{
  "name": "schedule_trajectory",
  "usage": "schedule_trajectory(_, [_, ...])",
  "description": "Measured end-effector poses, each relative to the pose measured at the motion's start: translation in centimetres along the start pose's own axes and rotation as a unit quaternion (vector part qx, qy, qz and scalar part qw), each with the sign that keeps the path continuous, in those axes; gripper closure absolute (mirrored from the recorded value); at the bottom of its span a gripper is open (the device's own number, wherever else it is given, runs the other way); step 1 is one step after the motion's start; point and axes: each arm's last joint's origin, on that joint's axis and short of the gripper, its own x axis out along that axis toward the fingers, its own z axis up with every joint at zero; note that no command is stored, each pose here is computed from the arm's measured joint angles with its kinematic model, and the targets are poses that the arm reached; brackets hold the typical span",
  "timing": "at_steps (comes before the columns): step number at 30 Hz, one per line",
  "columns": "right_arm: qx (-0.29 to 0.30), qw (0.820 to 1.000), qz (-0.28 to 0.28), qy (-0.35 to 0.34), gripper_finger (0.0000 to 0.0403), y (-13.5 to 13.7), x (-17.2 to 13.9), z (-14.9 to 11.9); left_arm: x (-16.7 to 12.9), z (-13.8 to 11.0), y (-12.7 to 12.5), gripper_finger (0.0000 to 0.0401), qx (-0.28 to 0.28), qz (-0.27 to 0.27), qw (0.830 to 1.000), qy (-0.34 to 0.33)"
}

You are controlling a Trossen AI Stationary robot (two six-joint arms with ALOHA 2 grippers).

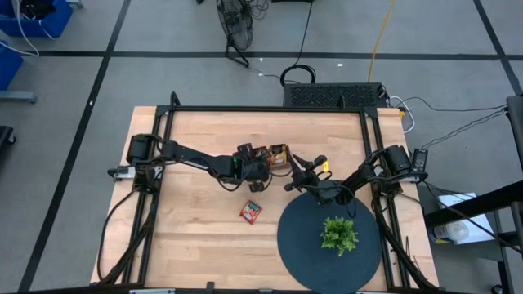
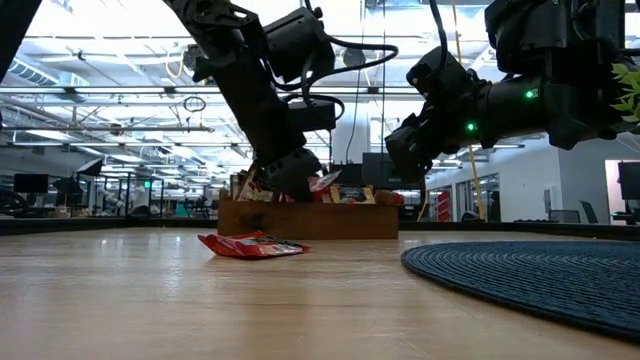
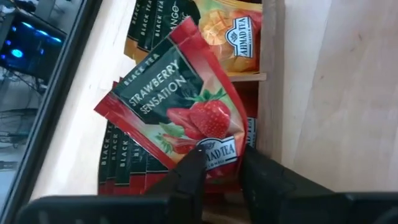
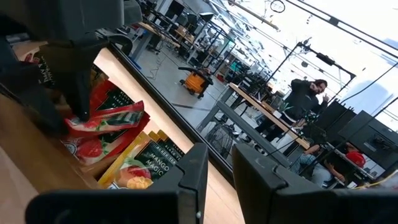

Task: Pick & Place Tea
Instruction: Put the red tea bag into the middle section wooden organizer

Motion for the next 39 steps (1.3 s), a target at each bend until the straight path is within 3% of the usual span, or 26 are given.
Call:
schedule_trajectory(11, [0.000, 1.000, 0.000, 0.000, 0.0342, 0.0, 0.0, 0.0, -2.0, 0.8, 1.2, 0.0259, -0.016, 0.012, 0.999, -0.028])
schedule_trajectory(22, [0.000, 1.000, 0.000, 0.000, 0.0342, 0.0, 0.0, 0.0, -2.0, 0.6, 1.3, 0.0219, -0.053, 0.021, 0.998, -0.017])
schedule_trajectory(39, [0.000, 1.000, 0.000, 0.000, 0.0342, 0.0, 0.0, 0.0, -2.3, 0.4, 0.7, 0.0098, -0.037, -0.010, 0.999, -0.010])
